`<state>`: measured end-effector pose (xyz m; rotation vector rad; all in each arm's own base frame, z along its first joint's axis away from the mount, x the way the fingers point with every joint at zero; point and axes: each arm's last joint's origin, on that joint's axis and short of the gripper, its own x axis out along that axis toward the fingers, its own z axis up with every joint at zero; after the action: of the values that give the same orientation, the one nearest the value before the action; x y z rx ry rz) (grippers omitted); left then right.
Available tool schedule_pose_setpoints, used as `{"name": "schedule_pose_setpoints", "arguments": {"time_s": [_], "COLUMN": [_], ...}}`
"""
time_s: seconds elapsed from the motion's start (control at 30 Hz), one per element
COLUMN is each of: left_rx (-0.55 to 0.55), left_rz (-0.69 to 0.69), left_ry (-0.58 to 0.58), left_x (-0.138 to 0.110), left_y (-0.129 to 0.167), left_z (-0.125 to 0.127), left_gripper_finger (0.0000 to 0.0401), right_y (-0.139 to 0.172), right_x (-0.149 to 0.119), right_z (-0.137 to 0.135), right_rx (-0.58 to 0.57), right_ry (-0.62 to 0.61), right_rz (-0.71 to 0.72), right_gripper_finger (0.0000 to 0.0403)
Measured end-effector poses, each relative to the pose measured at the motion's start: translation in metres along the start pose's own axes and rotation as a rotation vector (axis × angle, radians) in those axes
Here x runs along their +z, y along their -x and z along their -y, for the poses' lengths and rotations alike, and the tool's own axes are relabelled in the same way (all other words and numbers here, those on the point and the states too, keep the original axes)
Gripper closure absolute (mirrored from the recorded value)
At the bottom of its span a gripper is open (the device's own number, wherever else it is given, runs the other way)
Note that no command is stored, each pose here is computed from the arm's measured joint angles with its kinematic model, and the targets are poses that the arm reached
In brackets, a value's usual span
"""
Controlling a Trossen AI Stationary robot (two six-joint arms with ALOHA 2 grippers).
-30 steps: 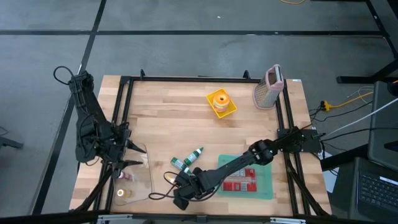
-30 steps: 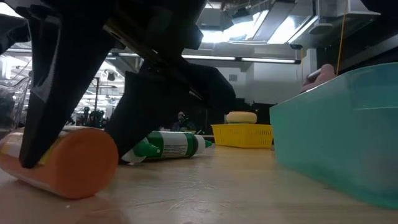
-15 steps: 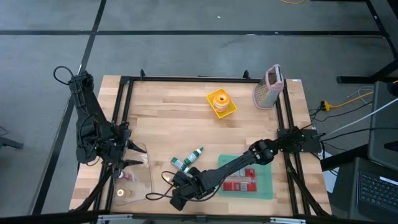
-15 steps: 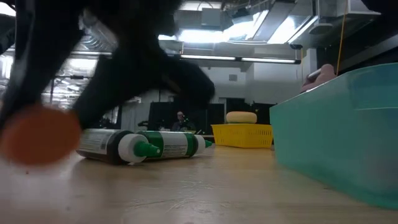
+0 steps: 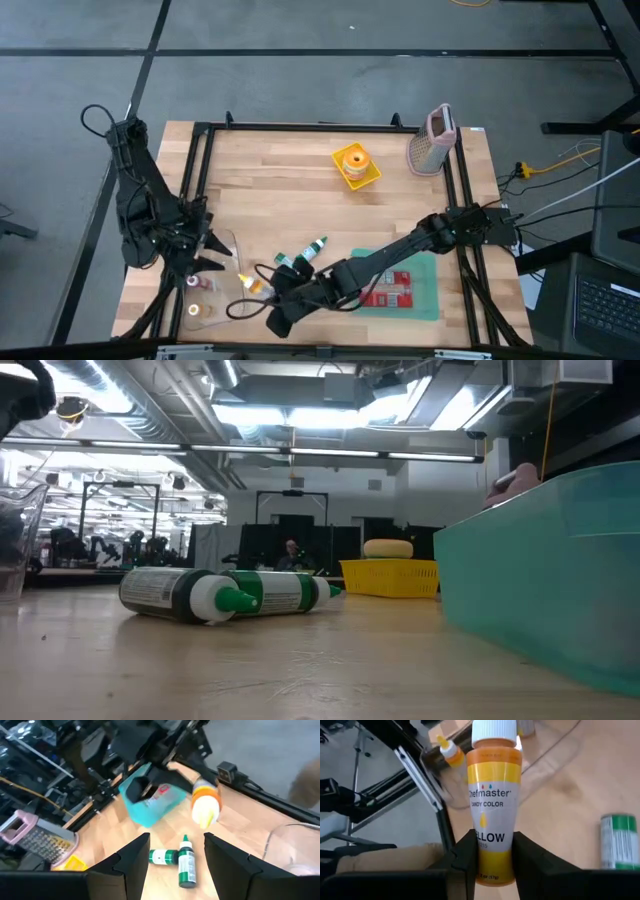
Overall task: Pick & Place Food Item
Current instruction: Put the yellow food coloring bottle into the transparent bin
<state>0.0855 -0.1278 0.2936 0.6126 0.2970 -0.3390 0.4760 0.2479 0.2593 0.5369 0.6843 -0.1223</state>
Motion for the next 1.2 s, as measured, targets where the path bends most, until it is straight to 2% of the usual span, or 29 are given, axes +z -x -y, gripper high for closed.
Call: {"name": "schedule_pose_setpoints", "arguments": {"time_s": [0.23,0.57,1.2], "left_rx": [-0.068,-0.162,-0.120], "left_rz": [-0.076,-0.097,-0.069], "left_ry": [-0.127,-0.221,-0.289], "left_x": [0.011,0.026,0.033], "left_y": [-0.014,-0.026,-0.034], "left_z": [0.002,0.009,0.010], "left_gripper_finger": [0.0217,0.0217,0.0212], "right_y": [-0.001,-0.002,-0.002], "right_x": [0.022,0.025,0.026], "right_z": [0.001,0.003,0.002], "right_rx": [0.109,0.126,0.154], "right_ry": [0.017,0.024,0.039], "right_rz": [0.059,0.045,0.040], "right_gripper_finger": [0.0309,0.0309,0.0309]}}
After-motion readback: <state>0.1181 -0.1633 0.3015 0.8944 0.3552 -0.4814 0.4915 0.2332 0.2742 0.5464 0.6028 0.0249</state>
